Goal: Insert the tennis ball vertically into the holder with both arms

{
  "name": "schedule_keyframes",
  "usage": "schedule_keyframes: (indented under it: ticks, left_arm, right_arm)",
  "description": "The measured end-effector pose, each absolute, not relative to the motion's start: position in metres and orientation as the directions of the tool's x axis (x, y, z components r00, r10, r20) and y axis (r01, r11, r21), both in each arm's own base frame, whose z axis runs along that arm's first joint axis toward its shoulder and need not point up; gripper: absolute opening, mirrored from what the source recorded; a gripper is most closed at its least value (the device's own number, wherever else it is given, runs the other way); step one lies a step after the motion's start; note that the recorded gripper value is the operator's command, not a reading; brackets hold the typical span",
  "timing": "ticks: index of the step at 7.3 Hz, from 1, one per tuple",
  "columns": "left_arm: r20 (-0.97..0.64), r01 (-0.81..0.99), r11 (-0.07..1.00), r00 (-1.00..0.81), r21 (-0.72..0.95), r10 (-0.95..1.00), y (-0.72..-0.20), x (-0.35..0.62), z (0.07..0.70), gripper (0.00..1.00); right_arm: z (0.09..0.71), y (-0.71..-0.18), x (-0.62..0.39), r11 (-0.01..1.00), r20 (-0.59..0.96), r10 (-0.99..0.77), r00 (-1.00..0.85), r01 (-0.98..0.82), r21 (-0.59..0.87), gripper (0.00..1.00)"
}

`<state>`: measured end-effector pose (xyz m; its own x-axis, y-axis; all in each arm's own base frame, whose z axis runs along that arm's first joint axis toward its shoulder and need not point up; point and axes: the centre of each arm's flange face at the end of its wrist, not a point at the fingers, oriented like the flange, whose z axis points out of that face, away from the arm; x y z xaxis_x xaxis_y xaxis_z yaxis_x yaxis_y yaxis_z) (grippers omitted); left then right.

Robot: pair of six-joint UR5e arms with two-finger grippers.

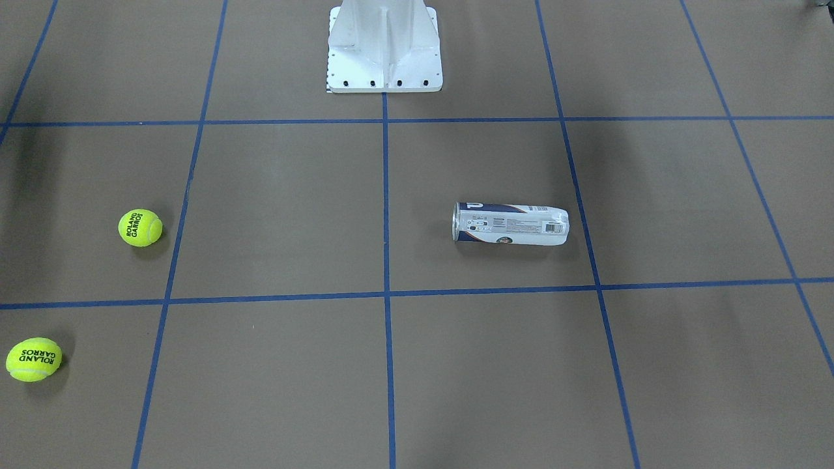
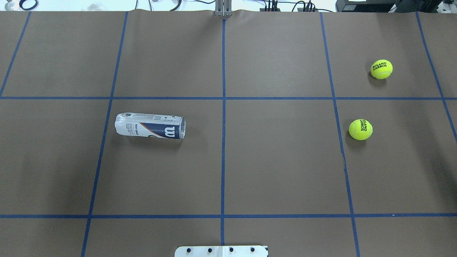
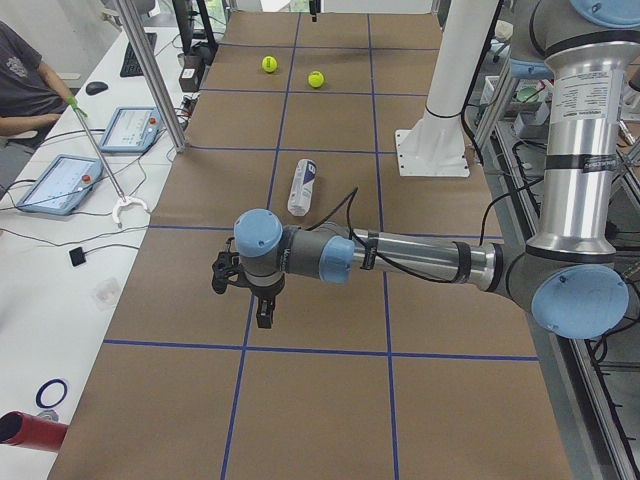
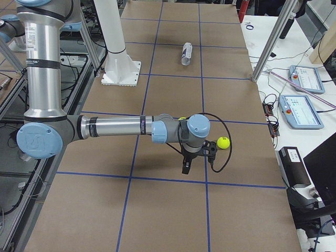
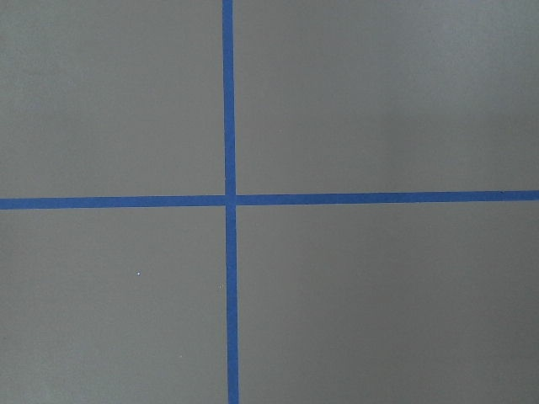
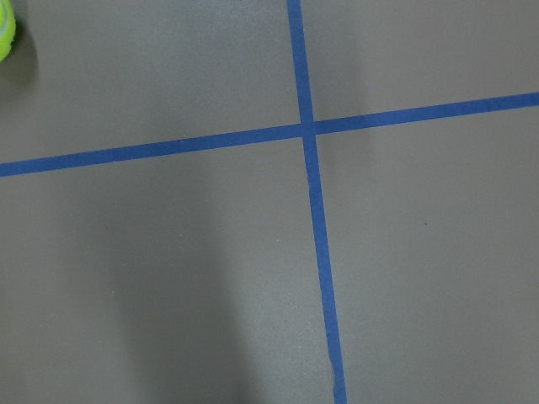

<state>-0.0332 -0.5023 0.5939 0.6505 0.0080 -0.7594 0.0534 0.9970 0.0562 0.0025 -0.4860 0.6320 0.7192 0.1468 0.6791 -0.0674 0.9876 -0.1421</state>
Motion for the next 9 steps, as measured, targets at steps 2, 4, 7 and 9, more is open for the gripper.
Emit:
schedule_keyframes:
  ticks: [2, 4, 7, 9]
  left_arm:
    - [-0.766, 0.108, 0.993, 0.642, 0.050, -0.032, -0.508, -0.032, 0.589, 0.99]
    - [-0.778, 0.156, 0.988, 0.622, 0.016, -0.085, -0.508, -0.031, 0.586, 0.99]
    - [-0.828, 0.145, 0.985, 0.561, 0.092, -0.005, -0.515, -0.018, 0.569, 0.99]
    - [-0.824, 0.049, 0.961, 0.527, 0.273, 0.207, -0.542, 0.037, 0.518, 0.87]
  right_arm:
    - [0.633, -0.486, 0.002, 0.987, 0.680, 0.147, 0.718, -0.066, -0.143, 1.00]
    - [0.633, -0.487, 0.002, 0.991, 0.685, 0.130, 0.717, -0.065, -0.119, 1.00]
    - [0.630, -0.491, 0.001, 0.994, 0.689, 0.106, 0.717, -0.066, -0.084, 1.00]
    - [0.626, -0.491, 0.001, 0.995, 0.694, 0.099, 0.713, -0.065, -0.076, 1.00]
